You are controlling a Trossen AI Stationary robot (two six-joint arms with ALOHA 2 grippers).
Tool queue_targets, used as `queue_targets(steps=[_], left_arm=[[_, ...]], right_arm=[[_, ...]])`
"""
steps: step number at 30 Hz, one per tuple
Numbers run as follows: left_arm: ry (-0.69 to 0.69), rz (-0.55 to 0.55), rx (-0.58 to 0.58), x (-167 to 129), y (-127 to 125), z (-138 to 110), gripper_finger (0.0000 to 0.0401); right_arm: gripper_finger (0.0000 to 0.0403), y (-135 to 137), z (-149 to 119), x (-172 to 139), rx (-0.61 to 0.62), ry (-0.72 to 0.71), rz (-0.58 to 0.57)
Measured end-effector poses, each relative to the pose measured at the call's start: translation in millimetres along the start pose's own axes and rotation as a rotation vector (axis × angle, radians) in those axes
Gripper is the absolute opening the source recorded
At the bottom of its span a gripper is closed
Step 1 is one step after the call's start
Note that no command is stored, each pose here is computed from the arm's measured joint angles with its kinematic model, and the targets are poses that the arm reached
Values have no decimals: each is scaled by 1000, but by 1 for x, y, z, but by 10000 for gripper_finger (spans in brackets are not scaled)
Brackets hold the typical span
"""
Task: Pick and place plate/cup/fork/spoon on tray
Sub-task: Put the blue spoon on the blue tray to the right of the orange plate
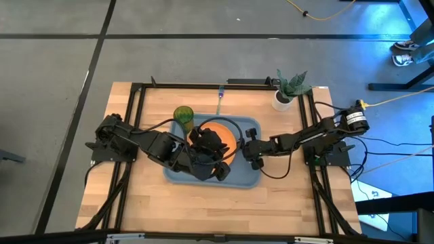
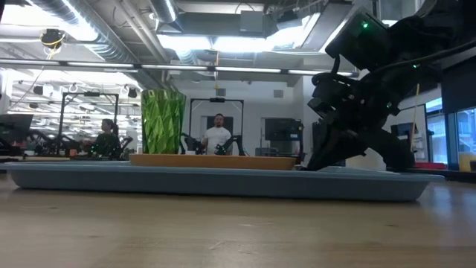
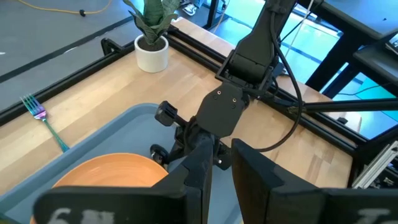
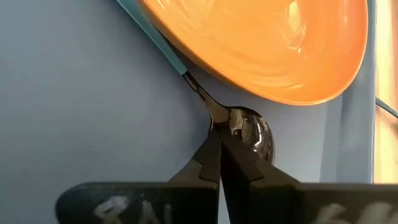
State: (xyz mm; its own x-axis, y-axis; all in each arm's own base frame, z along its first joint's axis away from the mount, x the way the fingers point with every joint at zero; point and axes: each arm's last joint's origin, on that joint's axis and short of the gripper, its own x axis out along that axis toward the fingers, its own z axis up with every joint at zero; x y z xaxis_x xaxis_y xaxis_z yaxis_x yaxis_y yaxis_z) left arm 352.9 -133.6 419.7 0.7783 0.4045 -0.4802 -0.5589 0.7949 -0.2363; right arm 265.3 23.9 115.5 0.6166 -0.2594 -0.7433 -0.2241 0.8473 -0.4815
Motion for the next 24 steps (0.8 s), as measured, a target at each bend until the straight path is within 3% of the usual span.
queue_targets(steps=[9, 17, 24], left_arm=[[8, -8, 1, 0, 0, 0, 53], [16, -17, 3, -1, -1, -1, 53], [23, -30, 9, -4, -4, -4, 53]], right_arm=[[9, -10, 17, -8, -15, 17, 11], [11, -13, 31, -13, -69, -23, 167], [11, -15, 36, -14, -60, -53, 180]])
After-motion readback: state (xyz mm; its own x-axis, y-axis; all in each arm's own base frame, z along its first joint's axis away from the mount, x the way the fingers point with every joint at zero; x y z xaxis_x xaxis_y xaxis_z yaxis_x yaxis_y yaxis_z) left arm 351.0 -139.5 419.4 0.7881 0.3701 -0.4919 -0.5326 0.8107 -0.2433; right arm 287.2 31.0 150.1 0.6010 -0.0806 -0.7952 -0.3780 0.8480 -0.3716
